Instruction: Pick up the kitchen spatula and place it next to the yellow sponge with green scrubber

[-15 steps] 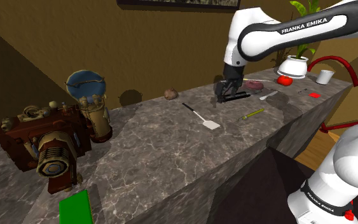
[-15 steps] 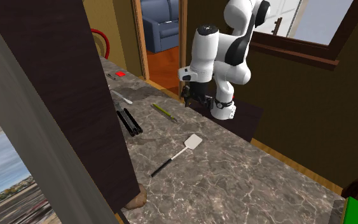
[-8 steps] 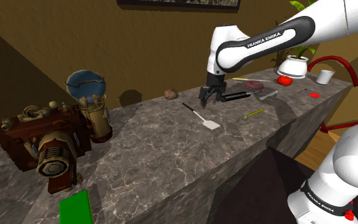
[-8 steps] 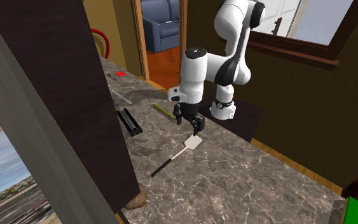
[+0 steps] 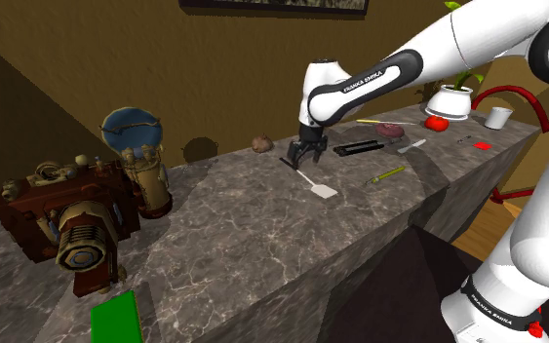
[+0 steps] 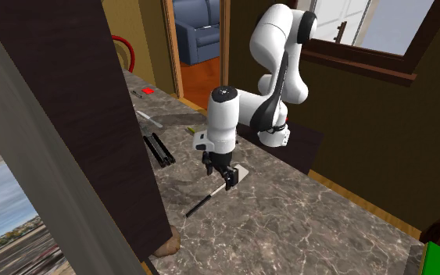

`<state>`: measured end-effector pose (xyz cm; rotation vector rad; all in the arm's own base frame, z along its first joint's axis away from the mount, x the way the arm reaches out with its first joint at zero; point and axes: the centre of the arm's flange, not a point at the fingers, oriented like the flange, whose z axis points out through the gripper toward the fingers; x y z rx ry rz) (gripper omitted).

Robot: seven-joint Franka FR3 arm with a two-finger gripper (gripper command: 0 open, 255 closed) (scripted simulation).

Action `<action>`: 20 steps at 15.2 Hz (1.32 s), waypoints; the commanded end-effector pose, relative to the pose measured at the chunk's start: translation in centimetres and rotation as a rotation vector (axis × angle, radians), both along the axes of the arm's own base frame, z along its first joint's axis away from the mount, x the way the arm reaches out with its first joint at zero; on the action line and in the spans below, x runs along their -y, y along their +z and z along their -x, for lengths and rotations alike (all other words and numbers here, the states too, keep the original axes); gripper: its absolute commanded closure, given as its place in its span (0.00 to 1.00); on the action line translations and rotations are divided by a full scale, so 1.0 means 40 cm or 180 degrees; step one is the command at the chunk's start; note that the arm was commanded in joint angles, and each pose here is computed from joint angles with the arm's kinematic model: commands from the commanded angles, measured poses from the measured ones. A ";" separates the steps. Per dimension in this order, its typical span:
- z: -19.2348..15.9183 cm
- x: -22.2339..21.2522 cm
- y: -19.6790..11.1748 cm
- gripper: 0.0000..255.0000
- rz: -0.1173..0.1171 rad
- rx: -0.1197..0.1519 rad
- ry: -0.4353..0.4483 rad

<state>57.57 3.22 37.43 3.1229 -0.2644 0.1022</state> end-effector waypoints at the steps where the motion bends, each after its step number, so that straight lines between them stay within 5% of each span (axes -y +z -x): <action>1: -0.010 0.001 -0.029 0.00 -0.0002 0.0004 -0.0005; 13: -0.014 0.002 -0.089 0.00 -0.0002 0.0003 -0.0005; 14: -0.014 0.002 -0.089 1.00 -0.0002 0.0003 -0.0005; 20: -0.014 0.002 -0.089 1.00 -0.0002 0.0003 -0.0005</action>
